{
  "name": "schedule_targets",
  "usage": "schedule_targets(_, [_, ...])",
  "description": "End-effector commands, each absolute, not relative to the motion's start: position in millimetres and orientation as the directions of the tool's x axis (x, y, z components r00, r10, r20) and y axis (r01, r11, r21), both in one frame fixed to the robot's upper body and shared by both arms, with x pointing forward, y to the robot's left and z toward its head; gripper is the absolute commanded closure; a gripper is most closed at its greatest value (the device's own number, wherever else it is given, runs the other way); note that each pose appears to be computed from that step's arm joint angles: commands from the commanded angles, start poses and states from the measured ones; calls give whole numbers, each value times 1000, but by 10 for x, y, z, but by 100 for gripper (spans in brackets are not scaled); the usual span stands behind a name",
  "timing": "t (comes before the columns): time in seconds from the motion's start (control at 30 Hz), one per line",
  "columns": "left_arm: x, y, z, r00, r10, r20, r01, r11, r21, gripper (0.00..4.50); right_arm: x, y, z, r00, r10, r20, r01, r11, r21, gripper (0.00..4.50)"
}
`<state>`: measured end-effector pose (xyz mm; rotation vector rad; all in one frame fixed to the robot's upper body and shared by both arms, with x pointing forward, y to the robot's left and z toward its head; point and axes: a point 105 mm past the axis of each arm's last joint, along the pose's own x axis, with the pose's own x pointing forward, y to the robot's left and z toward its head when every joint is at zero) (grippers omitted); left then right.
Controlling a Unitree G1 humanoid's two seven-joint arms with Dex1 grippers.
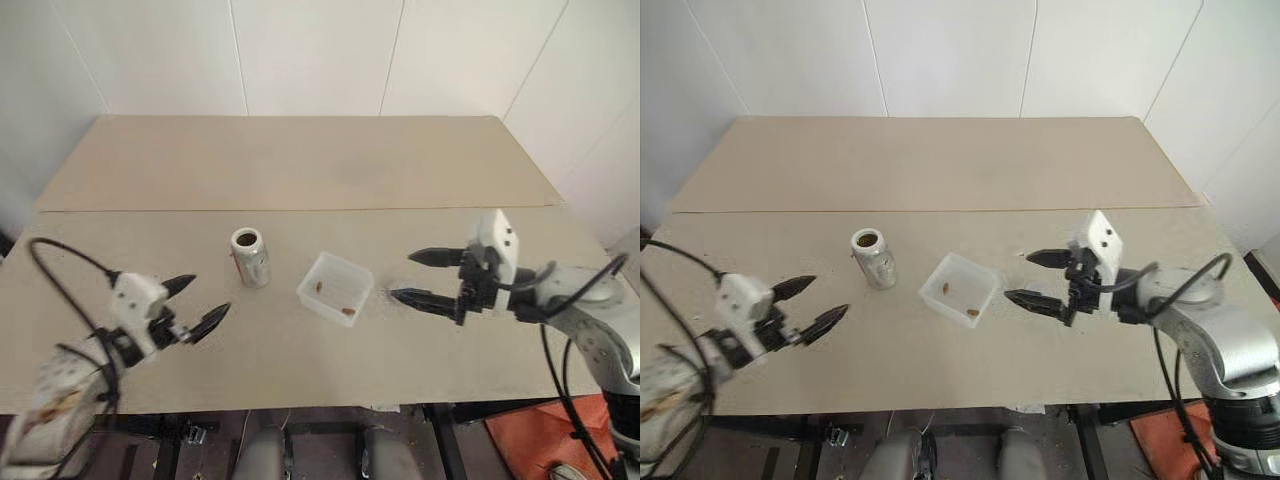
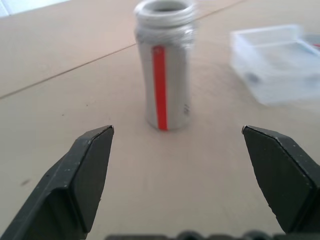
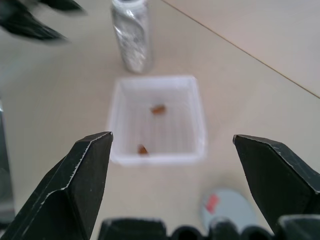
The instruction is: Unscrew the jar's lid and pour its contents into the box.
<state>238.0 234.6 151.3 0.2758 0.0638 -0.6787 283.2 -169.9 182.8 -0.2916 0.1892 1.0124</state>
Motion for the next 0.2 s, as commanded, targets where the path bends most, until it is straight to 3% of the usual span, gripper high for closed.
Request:
schedule_targets(0.03, [2163, 2347, 1770, 671, -727, -147, 733, 620, 279, 2, 2832, -1847, 1895, 541, 791, -284, -840, 492, -229, 0])
schedule_targets(0.2, [2206, 2392, 1816, 632, -759, -159, 765, 577, 286, 2, 2821, -1898, 1919, 564, 781, -267, -825, 518, -228, 0])
